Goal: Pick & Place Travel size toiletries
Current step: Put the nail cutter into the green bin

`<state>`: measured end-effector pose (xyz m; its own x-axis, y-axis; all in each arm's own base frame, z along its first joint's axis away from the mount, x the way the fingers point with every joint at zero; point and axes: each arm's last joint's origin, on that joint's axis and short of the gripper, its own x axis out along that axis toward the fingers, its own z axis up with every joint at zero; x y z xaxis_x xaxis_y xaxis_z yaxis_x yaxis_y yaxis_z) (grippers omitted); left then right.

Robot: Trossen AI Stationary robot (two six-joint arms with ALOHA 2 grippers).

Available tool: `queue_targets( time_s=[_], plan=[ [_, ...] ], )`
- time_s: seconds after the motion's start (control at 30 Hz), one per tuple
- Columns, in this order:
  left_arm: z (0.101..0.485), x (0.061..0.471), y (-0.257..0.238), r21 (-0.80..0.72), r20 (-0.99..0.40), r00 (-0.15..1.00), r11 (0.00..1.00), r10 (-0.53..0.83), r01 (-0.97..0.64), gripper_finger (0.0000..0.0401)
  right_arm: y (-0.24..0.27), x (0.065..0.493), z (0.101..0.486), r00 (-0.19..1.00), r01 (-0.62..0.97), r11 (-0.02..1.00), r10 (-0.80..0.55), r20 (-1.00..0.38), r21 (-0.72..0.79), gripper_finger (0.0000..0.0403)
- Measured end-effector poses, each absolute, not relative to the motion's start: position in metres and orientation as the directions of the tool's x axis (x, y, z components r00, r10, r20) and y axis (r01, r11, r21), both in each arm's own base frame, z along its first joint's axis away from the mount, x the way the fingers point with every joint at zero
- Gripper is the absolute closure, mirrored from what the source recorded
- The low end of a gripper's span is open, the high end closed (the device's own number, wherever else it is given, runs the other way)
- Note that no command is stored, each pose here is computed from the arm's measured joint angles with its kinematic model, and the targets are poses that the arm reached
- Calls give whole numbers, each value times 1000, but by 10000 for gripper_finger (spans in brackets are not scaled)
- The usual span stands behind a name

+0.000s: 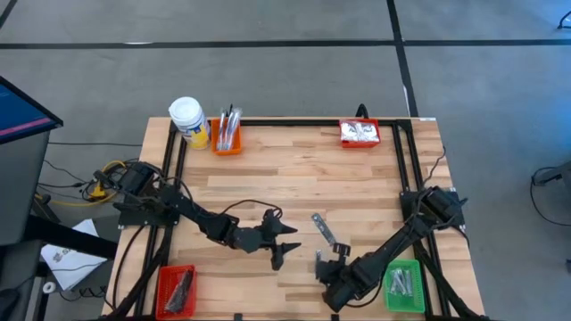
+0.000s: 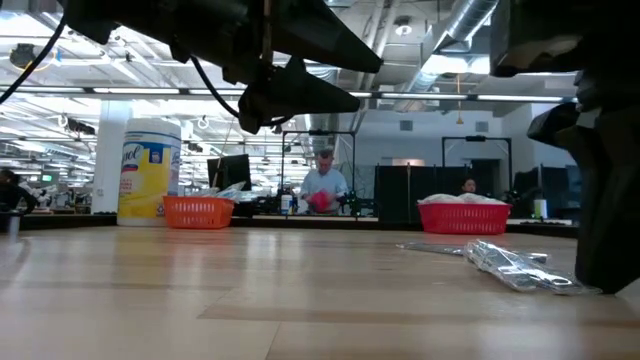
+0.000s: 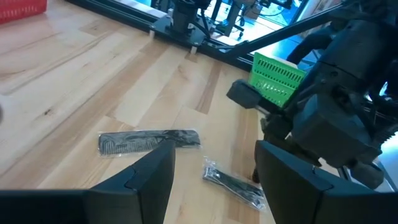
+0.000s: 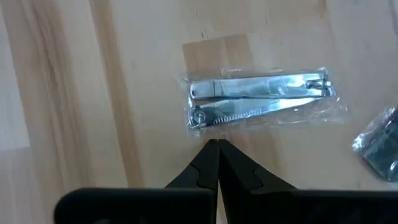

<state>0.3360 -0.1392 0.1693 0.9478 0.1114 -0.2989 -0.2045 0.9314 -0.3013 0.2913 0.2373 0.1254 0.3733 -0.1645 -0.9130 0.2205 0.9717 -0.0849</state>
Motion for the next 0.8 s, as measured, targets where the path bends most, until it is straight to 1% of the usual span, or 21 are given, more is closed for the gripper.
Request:
queue_targets(
  time_s=[0.2,0.27,0.4,0.53,0.63,0.73,0.8],
  plan=[
    [169,334,-143,-306,-299,949,932,102,-196,188,225,304,124,443,221,961,-251,-861,-166,403],
    [169,334,-144,-307,-299,949,932,99,-194,188,218,312,125,459,230,958,-262,-849,-171,403],
    [169,332,-148,-324,-300,950,927,86,-186,188,210,320,125,463,212,959,-266,-845,-186,403],
    [169,329,-154,-321,-304,950,930,76,-177,188,210,317,125,458,192,955,-290,-840,-225,403],
    [167,326,-158,-298,-302,946,930,122,-215,191,213,311,129,465,185,948,-317,-826,-259,403],
    [159,326,-160,-259,-305,933,926,192,-275,200,219,306,139,495,176,951,-310,-812,-256,403],
    [150,330,-162,-241,-317,926,926,207,-289,208,222,302,146,515,170,953,-302,-802,-250,403]
  ],
)
